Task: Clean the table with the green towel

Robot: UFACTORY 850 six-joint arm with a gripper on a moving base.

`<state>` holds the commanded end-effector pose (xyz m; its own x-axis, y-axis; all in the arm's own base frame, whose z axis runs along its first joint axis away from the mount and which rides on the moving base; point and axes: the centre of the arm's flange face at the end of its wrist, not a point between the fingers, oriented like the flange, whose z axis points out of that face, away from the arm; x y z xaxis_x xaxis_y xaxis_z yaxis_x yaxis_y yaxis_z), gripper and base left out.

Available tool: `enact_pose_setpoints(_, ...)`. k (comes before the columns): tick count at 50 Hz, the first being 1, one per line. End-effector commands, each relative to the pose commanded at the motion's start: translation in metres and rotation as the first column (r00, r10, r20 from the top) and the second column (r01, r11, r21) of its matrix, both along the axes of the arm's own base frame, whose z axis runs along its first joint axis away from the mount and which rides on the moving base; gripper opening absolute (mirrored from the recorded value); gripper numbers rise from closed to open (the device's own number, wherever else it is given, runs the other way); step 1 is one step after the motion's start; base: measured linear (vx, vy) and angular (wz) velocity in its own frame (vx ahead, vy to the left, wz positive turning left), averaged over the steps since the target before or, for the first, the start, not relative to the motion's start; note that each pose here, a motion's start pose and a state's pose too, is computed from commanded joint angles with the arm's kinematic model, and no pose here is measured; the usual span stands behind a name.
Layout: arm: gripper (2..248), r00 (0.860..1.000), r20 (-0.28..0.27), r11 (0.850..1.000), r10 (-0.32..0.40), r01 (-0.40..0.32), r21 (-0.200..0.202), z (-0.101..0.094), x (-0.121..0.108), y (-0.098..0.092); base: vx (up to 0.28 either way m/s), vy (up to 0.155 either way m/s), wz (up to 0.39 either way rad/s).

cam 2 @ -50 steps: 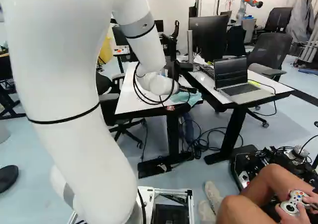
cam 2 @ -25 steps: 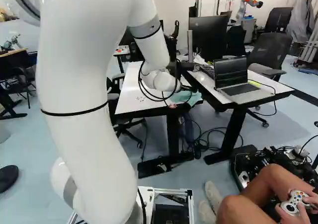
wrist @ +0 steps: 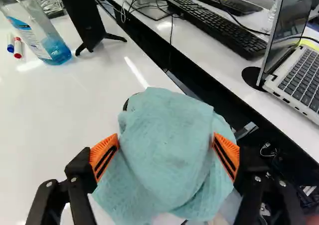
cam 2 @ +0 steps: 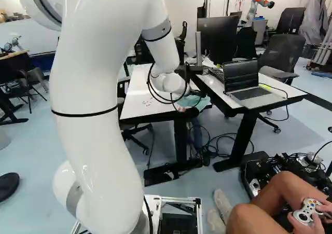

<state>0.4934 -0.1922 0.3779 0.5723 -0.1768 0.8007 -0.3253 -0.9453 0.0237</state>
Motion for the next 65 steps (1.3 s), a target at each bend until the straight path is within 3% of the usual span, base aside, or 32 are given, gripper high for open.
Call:
enact_pose_setpoints(34,247,1.0,-0.021,1.0,0.0,0.001,0.007,-0.0016,-0.0012,0.0004,0.0,0.0,0.0)
enact_pose_setpoints(35,216,1.0,-0.021,1.0,0.0,0.001,0.007,-0.0016,-0.0012,0.0004,0.0,0.0,0.0)
enact_pose_setpoints(39,216,1.0,-0.021,1.0,0.0,0.001,0.007,-0.0016,-0.0012,0.0004,0.0,0.0,0.0)
enact_pose_setpoints(40,177,1.0,-0.021,1.0,0.0,0.001,0.007,-0.0016,-0.0012,0.0004,0.0,0.0,0.0)
enact_pose_setpoints(44,177,1.0,-0.021,1.0,0.0,0.001,0.007,-0.0016,-0.0012,0.0004,0.0,0.0,0.0)
enact_pose_setpoints(45,139,1.0,-0.021,1.0,0.0,0.001,0.007,-0.0016,-0.0012,0.0004,0.0,0.0,0.0)
enact_pose_setpoints(49,139,1.0,-0.021,1.0,0.0,0.001,0.007,-0.0016,-0.0012,0.0004,0.0,0.0,0.0)
enact_pose_setpoints(50,102,1.0,-0.021,1.0,0.0,0.001,0.007,-0.0016,-0.0012,0.0004,0.0,0.0,0.0)
enact_pose_setpoints(55,102,1.0,-0.021,1.0,0.0,0.001,0.007,-0.0016,-0.0012,0.0004,0.0,0.0,0.0)
enact_pose_setpoints(56,67,1.0,-0.021,1.0,0.0,0.001,0.007,-0.0016,-0.0012,0.0004,0.0,0.0,0.0)
enact_pose_setpoints(60,67,1.0,-0.021,1.0,0.0,0.001,0.007,-0.0016,-0.0012,0.0004,0.0,0.0,0.0)
enact_pose_setpoints(61,50,1.0,-0.021,1.0,0.0,0.001,0.007,-0.0016,-0.0012,0.0004,0.0,0.0,0.0)
enact_pose_setpoints(65,50,1.0,-0.021,1.0,0.0,0.001,0.007,-0.0016,-0.0012,0.0004,0.0,0.0,0.0)
